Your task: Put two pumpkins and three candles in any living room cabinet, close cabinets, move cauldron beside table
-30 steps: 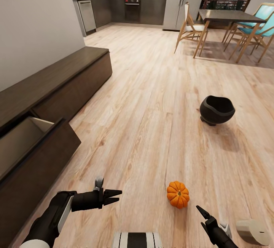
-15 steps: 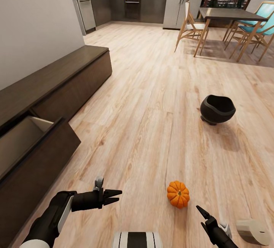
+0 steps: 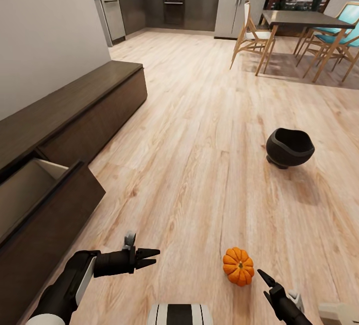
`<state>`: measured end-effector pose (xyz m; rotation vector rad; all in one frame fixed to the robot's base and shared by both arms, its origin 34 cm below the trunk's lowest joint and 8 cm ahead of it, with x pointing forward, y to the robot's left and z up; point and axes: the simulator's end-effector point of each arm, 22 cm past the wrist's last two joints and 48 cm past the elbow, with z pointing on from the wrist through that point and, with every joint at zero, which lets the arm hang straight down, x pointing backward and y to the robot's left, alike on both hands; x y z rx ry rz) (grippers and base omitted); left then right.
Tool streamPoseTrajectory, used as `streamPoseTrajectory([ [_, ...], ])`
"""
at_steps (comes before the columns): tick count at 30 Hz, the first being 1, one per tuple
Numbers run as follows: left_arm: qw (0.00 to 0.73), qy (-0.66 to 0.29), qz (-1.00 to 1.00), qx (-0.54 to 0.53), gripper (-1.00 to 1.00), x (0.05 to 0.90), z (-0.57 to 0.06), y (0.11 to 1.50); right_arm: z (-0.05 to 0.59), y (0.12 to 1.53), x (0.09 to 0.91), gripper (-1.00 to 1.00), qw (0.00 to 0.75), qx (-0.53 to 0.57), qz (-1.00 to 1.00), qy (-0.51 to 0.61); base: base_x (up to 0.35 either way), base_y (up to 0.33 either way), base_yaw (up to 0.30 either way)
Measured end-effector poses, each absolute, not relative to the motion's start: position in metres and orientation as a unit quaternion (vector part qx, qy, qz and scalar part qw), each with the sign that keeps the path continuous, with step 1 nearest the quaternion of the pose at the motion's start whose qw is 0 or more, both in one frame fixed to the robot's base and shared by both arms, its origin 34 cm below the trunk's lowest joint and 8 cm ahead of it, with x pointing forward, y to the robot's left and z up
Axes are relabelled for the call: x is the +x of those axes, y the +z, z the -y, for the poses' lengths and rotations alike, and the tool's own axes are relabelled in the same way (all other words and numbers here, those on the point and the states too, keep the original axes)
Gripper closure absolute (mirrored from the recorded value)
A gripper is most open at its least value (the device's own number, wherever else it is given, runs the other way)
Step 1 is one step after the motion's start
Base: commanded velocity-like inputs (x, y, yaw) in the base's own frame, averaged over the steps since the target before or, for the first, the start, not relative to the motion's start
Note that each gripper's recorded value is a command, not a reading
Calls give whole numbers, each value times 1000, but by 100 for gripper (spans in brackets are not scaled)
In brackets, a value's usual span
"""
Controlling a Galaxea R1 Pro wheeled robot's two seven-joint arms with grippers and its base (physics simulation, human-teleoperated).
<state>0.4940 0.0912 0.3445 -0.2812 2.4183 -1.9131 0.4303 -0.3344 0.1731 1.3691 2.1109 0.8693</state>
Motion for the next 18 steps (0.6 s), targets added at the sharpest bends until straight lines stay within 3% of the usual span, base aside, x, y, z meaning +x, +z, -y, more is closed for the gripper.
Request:
streamPoseTrajectory([
  [18, 23, -618, -780, -91, -100, 494, -91, 345, 334, 172, 428, -100, 235, 501, -771, 316, 51, 1, 0],
])
